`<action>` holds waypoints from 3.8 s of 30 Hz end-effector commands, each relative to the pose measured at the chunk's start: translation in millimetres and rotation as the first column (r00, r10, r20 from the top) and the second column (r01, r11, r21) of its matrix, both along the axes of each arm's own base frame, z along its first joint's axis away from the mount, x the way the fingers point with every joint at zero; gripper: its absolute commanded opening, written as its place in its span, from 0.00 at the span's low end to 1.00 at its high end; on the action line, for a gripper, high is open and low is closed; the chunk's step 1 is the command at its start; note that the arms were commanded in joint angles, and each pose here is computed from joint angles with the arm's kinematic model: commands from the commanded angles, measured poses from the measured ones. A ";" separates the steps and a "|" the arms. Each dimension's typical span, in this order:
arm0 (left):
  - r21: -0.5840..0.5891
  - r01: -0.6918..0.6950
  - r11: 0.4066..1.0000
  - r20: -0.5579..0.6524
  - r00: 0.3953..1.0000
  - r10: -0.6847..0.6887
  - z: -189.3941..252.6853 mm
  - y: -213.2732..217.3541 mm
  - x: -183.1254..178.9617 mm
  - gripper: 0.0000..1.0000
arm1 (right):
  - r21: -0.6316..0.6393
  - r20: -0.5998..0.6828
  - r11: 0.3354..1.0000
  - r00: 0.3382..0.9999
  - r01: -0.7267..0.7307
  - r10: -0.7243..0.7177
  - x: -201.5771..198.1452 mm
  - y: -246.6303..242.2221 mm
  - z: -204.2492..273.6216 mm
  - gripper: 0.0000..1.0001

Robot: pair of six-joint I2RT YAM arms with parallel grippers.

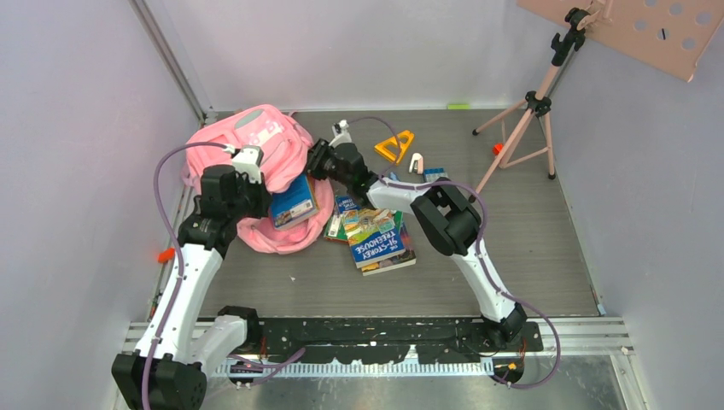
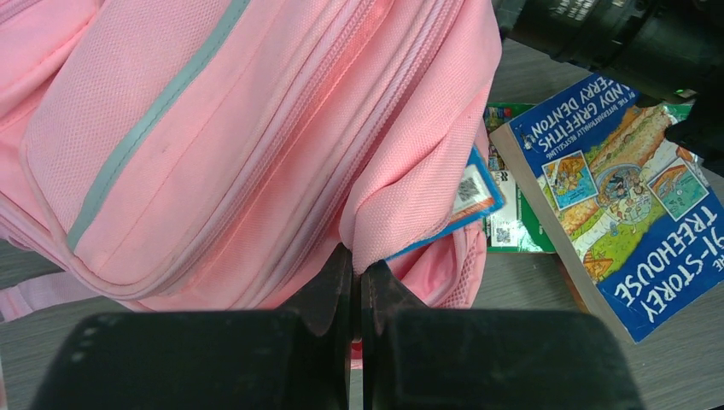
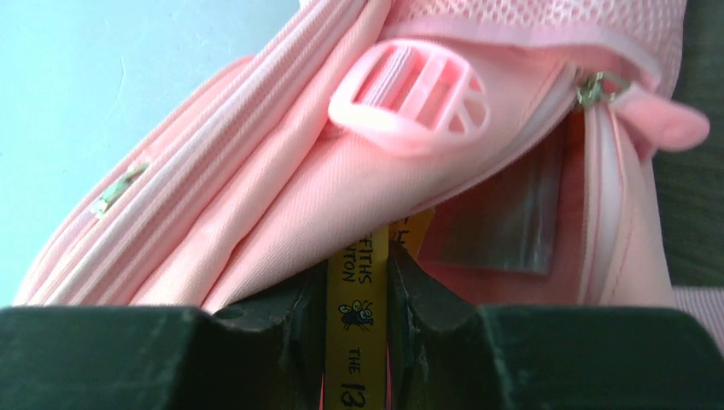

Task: Pack the student bag
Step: Place the book in the student bag.

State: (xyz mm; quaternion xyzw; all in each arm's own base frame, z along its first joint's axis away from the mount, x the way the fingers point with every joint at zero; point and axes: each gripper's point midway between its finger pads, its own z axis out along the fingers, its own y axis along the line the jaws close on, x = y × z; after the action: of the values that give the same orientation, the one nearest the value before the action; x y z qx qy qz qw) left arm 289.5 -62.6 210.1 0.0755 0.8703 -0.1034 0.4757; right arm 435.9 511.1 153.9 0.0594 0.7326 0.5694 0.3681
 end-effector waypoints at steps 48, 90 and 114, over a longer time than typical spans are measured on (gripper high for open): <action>-0.061 0.038 0.997 0.157 0.987 -0.028 45.9 -11.2 6.3 0.00 | -0.220 -0.218 0.976 0.975 0.002 -0.051 -72.1 -57.8 19.9 0.65; -0.055 0.031 0.998 0.133 0.991 -0.023 39.3 -10.0 8.3 0.00 | -0.688 -0.243 0.725 0.942 -0.001 -0.229 -100.1 -44.0 -87.1 0.77; -0.046 0.031 0.998 0.122 0.992 -0.025 36.5 -9.4 9.3 0.00 | -0.443 -0.043 0.881 0.977 0.167 -0.207 4.7 26.1 -77.1 0.67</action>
State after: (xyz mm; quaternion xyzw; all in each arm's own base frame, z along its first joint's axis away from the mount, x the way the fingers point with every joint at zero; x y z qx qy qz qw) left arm 287.7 -64.2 214.1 0.0768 0.8665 -0.1084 0.4811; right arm 408.2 527.4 71.2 0.0640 0.8768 0.3240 0.3495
